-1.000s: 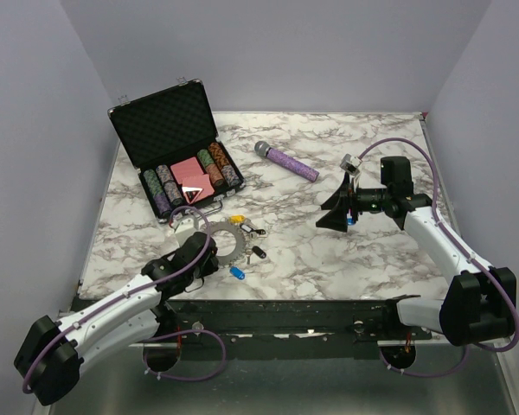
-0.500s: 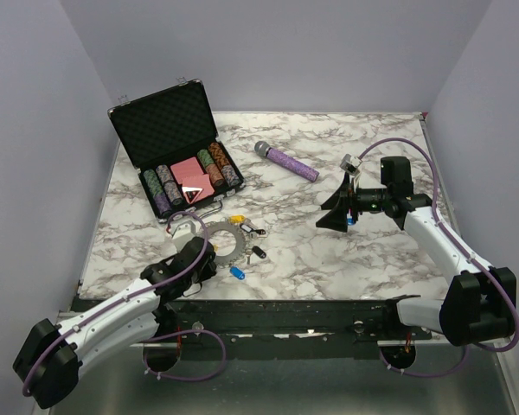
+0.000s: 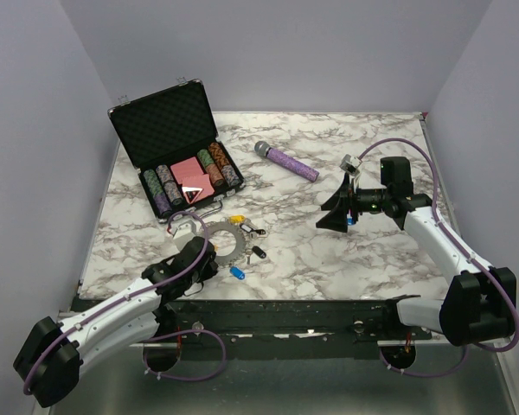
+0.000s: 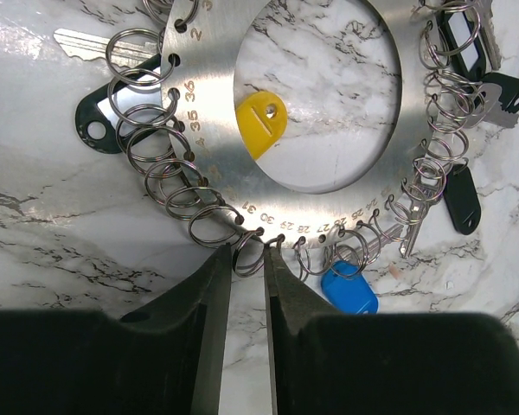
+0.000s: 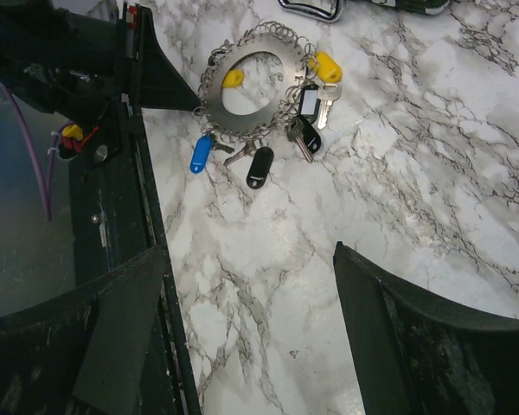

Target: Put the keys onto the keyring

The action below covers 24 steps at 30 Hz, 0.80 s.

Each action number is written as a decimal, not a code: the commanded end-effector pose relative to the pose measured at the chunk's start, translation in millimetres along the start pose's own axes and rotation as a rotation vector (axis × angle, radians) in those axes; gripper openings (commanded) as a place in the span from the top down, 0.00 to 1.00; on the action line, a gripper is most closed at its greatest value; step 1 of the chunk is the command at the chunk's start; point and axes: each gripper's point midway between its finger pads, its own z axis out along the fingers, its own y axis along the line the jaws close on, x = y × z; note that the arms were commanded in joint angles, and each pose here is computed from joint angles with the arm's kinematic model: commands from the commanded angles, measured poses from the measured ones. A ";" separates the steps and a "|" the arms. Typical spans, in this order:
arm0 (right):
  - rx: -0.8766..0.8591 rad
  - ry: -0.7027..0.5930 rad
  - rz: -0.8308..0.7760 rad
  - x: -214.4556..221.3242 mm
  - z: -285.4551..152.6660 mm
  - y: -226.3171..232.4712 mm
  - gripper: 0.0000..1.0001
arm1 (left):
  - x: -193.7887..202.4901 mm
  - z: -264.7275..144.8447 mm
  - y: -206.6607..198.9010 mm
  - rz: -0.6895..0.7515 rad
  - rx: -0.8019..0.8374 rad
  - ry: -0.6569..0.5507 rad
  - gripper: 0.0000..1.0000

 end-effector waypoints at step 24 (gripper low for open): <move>-0.027 -0.008 -0.016 -4.8 -1.4 4.8 0.13 | -2.1 -2.5 -5.8 -0.023 0.025 0.000 1.00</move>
